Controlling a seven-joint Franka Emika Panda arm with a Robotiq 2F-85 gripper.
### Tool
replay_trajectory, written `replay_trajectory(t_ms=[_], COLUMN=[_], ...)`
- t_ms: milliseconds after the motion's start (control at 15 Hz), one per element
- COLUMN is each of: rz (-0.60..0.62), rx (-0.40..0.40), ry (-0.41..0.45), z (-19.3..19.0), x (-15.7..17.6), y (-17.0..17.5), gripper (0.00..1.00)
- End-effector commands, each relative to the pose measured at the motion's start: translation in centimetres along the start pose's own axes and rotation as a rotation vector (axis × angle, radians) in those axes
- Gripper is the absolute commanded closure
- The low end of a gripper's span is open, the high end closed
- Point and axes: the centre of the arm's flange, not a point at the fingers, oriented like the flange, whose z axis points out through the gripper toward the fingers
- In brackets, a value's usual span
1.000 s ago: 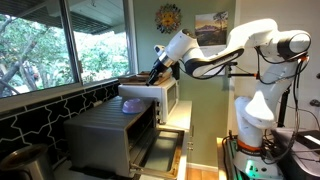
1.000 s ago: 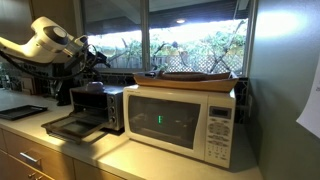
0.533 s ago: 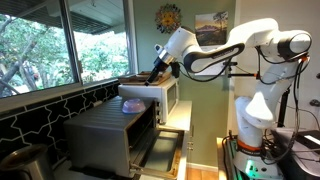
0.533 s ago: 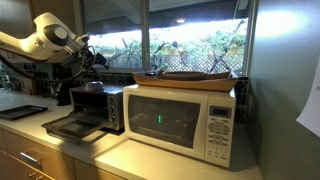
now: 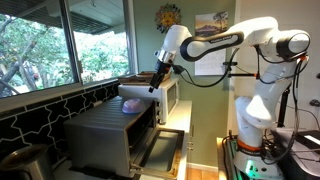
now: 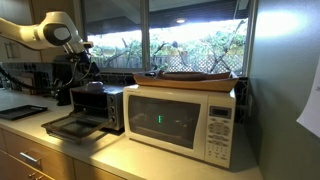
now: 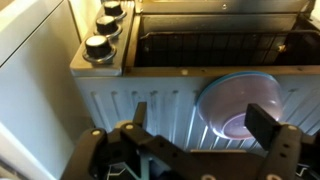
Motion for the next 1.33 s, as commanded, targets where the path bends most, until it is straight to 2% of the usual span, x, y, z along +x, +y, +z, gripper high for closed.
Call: replay_trajectory(t_ms=[0,67,133,200,267,333,533,600,733,933,1267], rz=[0.164,0.220,0.223,0.197,0.171,0.174,0.176,0.221,0.318,0.431,0.590], rx=[0.074,0.075,0.105,0.083,0.081,0.083,0.084,0.077,0.140,0.224,0.227], ry=[-0.084,-0.059,0.002,0.056,-0.001,0.028,0.043,0.043,-0.036,-0.103,-0.155], z=[0.0,0.0,-0.3,-0.8,-0.5,-0.8,-1.0,-0.6,0.5,1.8,3.6], x=[0.8,0.9,0.9,0.9,1.0,1.3,1.4,1.4,1.2,1.0,1.0], y=[-0.5,-0.7,-0.9,-1.0,-0.6,-0.8,-1.0,-1.0,-1.6,-2.1,-1.8], gripper=[0.00,0.00,0.00,0.00,0.00,0.00,0.00,0.00,0.00,0.00,0.00])
